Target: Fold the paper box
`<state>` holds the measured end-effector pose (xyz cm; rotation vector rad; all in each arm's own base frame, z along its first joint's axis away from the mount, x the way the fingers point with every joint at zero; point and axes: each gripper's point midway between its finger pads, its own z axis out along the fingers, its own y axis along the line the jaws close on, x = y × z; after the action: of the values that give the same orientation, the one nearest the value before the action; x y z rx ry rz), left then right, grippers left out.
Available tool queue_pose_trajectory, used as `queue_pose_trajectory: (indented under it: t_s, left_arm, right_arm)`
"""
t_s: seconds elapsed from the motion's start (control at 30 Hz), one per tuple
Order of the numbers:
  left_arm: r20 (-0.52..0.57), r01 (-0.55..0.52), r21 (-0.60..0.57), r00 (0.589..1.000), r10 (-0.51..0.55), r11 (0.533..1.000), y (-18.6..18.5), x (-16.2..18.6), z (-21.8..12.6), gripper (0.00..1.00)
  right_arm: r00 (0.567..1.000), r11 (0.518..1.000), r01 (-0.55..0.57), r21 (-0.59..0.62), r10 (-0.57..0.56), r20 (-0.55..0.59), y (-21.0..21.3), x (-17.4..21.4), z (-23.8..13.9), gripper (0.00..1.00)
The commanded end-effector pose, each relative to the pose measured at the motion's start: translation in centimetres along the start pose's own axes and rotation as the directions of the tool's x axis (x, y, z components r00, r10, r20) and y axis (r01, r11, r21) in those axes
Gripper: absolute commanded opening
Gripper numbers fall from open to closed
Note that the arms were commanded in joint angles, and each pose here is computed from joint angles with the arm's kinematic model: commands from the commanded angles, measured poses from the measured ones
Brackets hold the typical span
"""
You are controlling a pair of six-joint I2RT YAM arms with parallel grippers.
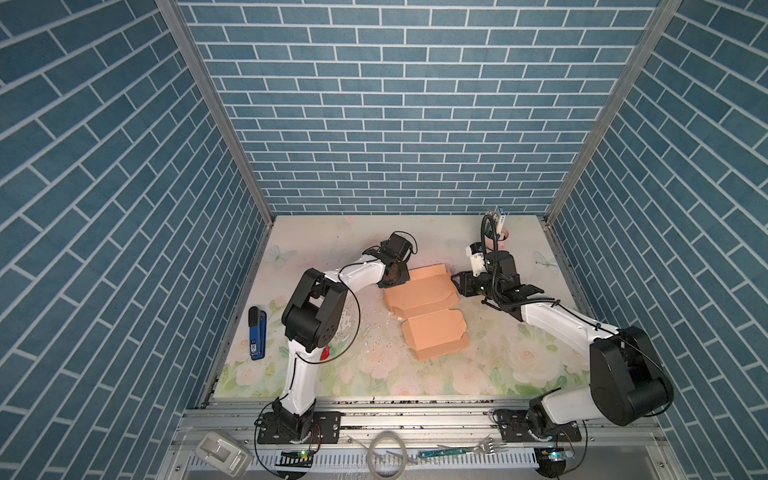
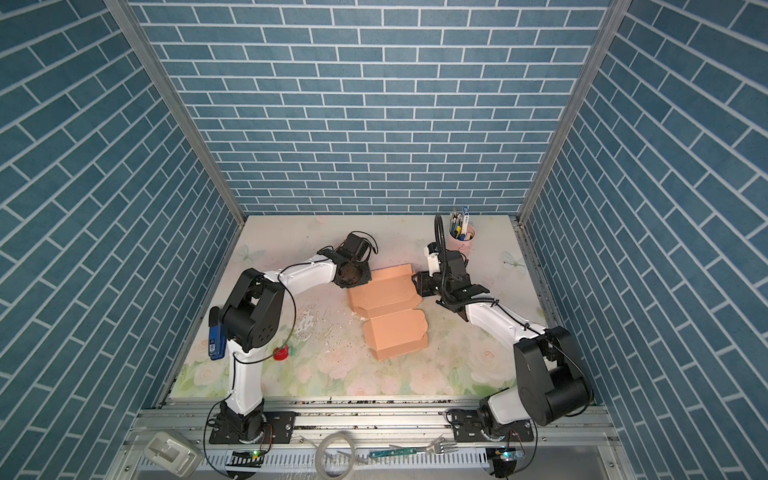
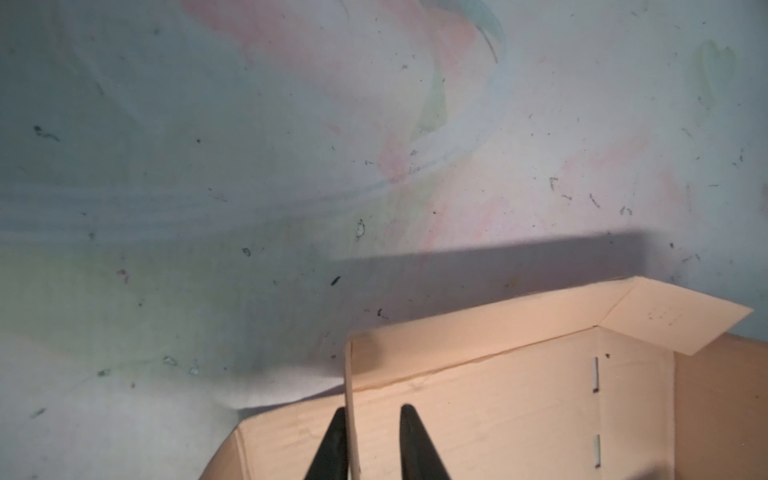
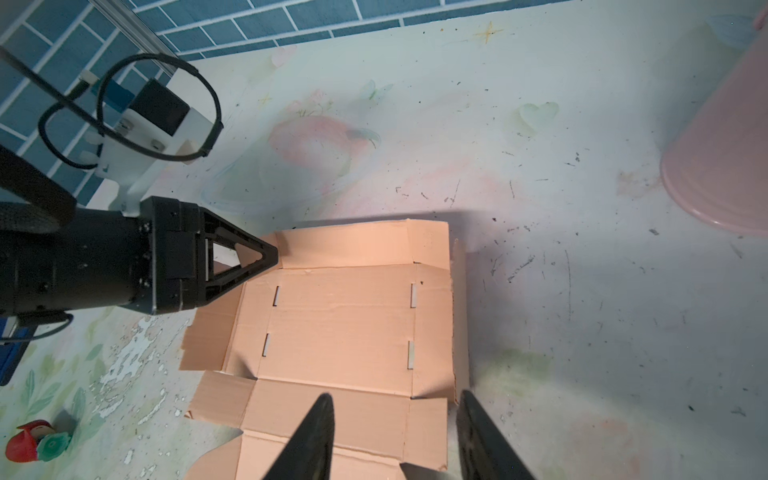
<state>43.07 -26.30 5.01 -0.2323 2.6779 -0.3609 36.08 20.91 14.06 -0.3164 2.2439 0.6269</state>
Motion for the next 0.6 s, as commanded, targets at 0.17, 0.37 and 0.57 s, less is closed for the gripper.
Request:
queue_pose_trajectory:
  t_s: [0.17, 0.37, 0.57]
  left_arm:
    - [0.064, -0.073, 0.012, 0.995, 0.072, 0.997, -0.5, -0.6, -0.9, 0.0]
    - [0.077, -0.099, -0.002, 0.992, 0.099, 0.995, 0.2, -0.1, -1.4, 0.0]
    - [0.09, -0.108, -0.001, 0.99, 0.108, 0.994, 0.4, 0.0, -2.0, 0.0]
  right_arm:
    - [0.99, 0.991, -0.134, -0.024, 0.134, 0.033, 0.5, -1.9, 2.2, 0.47]
    - [0.973, 0.973, -0.231, -0.017, 0.231, 0.015, 1.2, -1.4, 4.3, 0.46]
    - [0.941, 0.941, -0.338, -0.03, 0.339, 0.011, 1.1, -0.5, 6.0, 0.46]
